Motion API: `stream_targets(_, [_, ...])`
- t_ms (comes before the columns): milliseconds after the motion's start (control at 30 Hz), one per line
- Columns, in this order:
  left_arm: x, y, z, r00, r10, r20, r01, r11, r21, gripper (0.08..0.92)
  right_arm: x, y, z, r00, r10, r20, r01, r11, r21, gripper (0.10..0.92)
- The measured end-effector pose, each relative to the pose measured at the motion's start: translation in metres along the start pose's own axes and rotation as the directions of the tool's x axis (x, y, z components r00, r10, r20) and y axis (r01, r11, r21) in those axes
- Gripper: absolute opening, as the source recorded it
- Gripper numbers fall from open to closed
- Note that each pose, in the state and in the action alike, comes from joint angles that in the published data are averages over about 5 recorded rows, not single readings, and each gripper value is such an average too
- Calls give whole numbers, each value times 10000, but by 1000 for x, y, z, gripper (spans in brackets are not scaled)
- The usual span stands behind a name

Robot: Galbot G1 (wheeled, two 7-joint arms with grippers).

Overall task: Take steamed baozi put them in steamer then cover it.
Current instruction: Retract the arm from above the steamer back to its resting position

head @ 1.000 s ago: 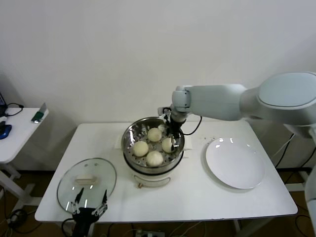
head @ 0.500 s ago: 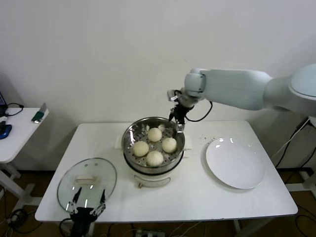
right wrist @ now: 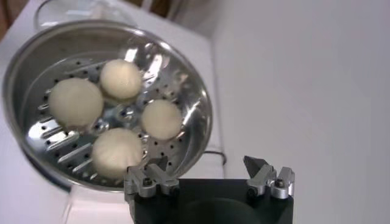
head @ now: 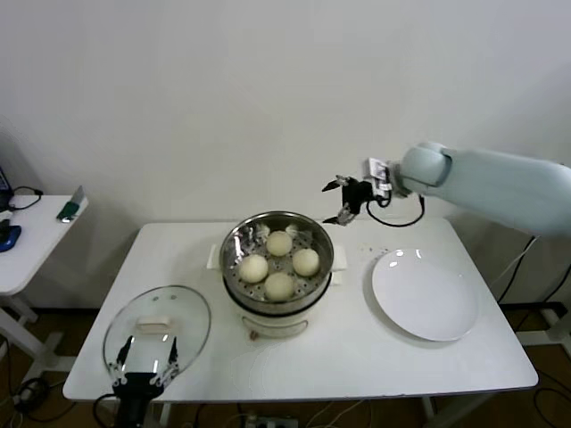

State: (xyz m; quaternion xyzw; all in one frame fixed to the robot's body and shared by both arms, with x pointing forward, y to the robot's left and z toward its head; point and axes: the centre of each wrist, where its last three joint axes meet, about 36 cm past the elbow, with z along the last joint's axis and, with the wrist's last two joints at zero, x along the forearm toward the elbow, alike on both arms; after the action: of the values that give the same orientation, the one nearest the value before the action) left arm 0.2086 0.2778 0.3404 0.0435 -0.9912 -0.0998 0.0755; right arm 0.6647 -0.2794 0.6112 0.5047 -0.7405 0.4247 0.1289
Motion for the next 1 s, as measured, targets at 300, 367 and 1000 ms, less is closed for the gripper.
stream_targets(300, [2,2,-12,9998,-164,120,169,9990,-419,823,3,65,64,9582,2292,1714,-1995,9642,-1745,823])
stream_targets(367, [1,4,-15,9996,-232,169,241,9982,-546,823,3,79,74,9413,2766,1935,-2340,9478,-2166,823])
stream_targets(1000, [-18,22,-26,9979,-597,-232,278,7298,-6831,823,6,224,129,7649,6188,1787,-4218,6910,-5870,823])
